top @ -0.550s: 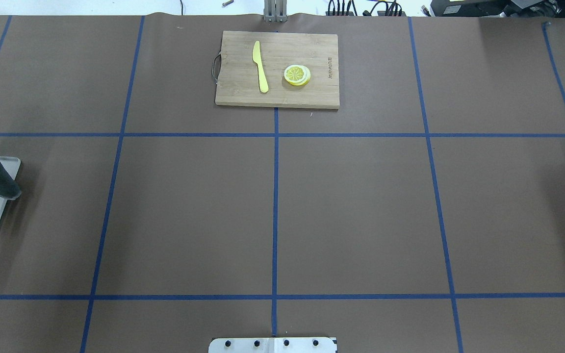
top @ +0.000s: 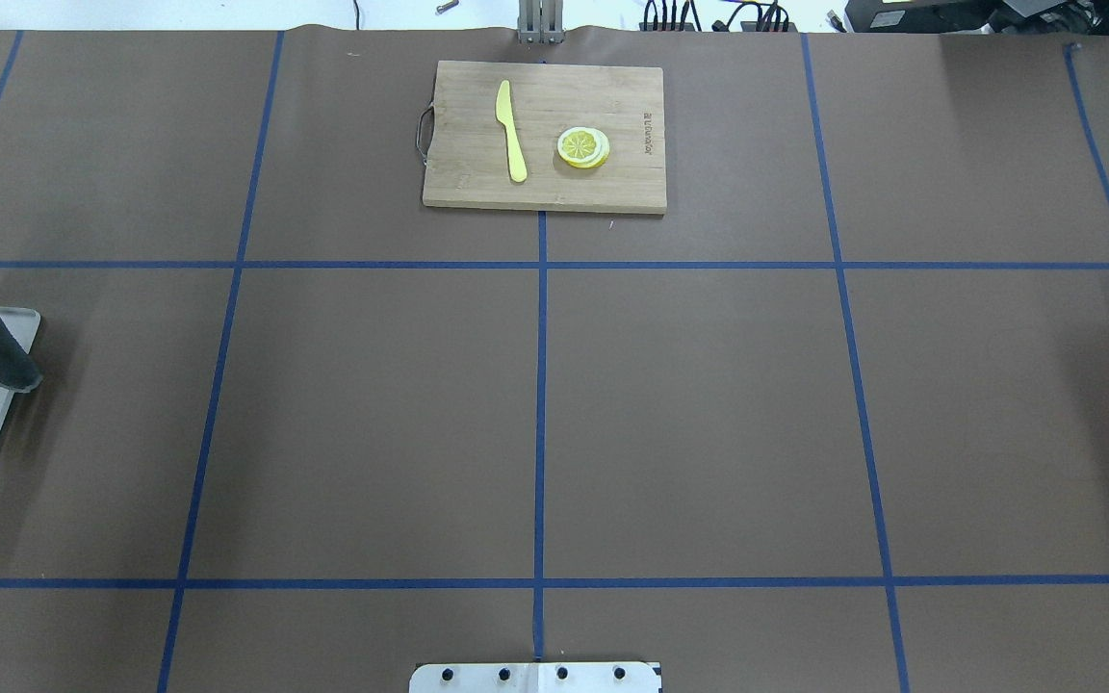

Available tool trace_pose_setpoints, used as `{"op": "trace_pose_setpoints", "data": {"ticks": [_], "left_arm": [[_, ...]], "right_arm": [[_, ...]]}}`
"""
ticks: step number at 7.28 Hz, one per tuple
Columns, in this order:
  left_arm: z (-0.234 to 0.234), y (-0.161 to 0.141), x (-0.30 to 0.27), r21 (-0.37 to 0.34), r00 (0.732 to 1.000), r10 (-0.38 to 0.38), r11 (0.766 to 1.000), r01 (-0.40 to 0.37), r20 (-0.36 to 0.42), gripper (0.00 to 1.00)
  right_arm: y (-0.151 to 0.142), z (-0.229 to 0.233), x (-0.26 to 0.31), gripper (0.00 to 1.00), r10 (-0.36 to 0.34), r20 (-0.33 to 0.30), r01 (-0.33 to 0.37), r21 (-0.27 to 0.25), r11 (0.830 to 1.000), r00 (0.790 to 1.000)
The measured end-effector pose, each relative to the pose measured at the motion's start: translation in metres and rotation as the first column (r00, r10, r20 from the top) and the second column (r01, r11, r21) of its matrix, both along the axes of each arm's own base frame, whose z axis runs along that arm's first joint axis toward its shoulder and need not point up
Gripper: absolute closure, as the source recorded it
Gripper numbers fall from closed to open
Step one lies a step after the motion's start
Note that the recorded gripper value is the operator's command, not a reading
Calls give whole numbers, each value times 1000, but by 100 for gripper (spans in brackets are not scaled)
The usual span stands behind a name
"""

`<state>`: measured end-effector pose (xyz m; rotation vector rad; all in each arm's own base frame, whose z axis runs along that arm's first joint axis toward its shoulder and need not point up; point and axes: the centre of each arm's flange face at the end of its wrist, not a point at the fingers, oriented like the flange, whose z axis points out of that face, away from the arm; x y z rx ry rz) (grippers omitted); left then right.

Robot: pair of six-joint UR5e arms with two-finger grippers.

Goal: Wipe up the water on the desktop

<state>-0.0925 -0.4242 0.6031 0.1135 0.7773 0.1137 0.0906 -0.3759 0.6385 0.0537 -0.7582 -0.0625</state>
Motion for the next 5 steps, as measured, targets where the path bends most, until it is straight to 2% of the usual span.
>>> {"op": "trace_pose_setpoints", "data": {"ticks": [3,5], "left_arm": [[-4,-4,-1,11,1000,-2,1000,2,-1,1],[-13,-13,-2,32,1000,-5,999,5,-2,1]], "right_arm": [[-3,-9,0,0,2,0,-2,18,1000,1000],[-16,-34,1,0,4,0,-4,72,997,1000]]}}
